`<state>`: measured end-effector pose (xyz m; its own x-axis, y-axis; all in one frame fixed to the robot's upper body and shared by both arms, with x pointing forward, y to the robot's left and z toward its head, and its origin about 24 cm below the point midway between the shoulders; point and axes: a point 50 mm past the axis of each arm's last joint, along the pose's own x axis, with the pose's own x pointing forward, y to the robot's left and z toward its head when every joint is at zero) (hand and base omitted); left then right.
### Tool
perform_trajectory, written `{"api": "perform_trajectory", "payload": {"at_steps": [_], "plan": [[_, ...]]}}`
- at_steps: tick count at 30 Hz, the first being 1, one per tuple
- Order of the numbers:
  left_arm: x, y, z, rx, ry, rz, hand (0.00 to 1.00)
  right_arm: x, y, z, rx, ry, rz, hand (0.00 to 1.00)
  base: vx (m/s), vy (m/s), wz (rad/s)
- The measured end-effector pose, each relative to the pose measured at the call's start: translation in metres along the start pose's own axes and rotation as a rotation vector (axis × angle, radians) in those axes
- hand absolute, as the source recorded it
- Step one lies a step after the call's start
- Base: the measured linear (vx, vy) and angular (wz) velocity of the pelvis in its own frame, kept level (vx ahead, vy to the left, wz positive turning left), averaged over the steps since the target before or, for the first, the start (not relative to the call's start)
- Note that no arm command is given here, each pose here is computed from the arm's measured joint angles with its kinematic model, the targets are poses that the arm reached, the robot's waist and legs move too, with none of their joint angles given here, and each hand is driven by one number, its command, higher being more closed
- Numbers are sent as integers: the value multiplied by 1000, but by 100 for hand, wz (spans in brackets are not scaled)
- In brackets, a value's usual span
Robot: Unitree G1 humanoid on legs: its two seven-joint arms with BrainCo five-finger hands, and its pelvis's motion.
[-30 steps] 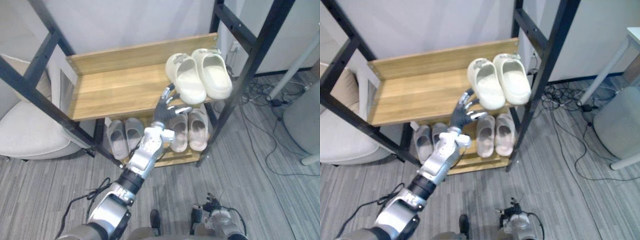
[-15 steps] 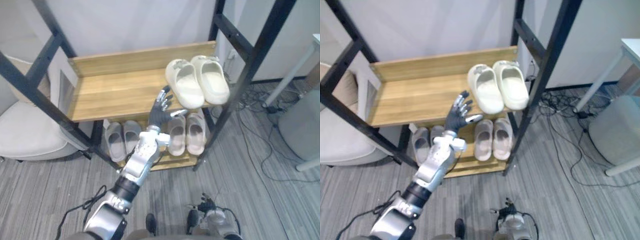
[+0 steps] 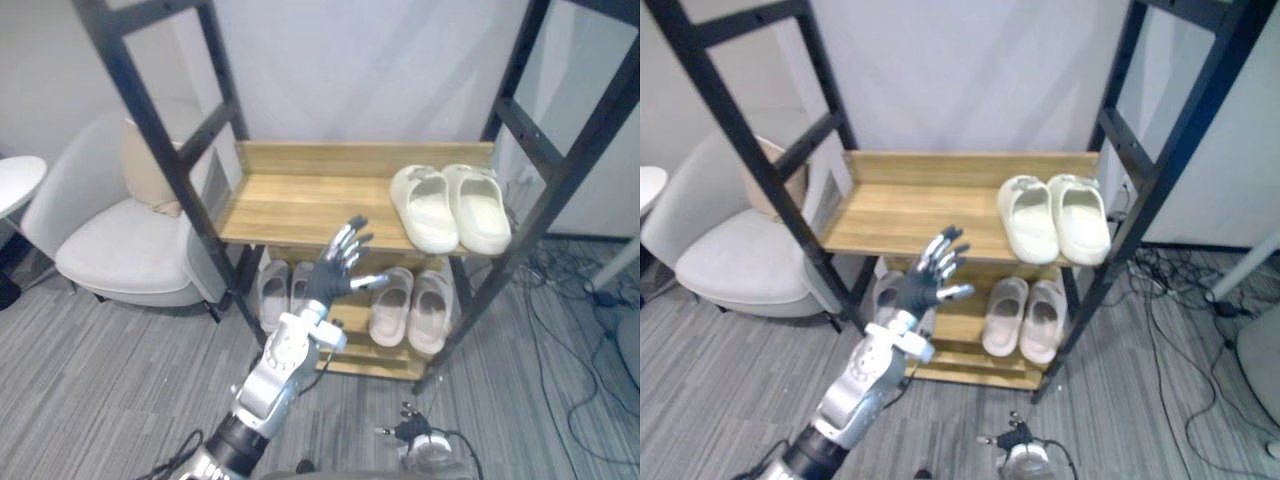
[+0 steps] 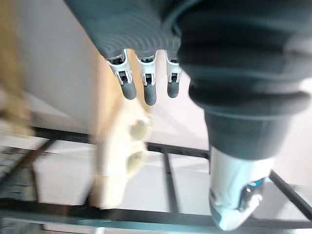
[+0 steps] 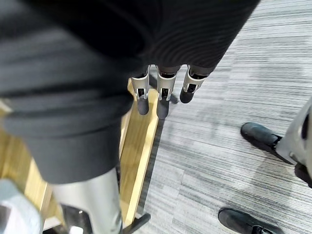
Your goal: Organize the slippers on the shoe rack
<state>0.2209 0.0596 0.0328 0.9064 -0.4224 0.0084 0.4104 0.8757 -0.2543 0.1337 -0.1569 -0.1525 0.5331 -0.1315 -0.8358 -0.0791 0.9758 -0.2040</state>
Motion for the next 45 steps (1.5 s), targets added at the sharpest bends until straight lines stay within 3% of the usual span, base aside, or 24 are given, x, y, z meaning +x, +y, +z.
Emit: {"api": "perform_trajectory", "payload": {"at_steps": [6,10,16,34,40,45], "plan": [[-60,37,-109,60,523,170,0,-1,1,-9,-27,24,6,0,-26,15,4],[-108,70,-151,120,794,342,0,-2,0,-10,-16,0,4,0,20,3,1],[-144,98,-165,131,943,556,0,-2,-5,-11,23,4,-20,0,71,19,-1],[-156,111,-162,82,925,744,0,-1,-10,-11,42,7,-34,0,105,46,-4],[-144,126,-149,126,863,761,0,-2,-4,4,53,-63,-16,0,35,-15,91],[-130,119,-145,112,803,779,0,-4,-5,8,75,-95,-10,0,97,-288,143]]}}
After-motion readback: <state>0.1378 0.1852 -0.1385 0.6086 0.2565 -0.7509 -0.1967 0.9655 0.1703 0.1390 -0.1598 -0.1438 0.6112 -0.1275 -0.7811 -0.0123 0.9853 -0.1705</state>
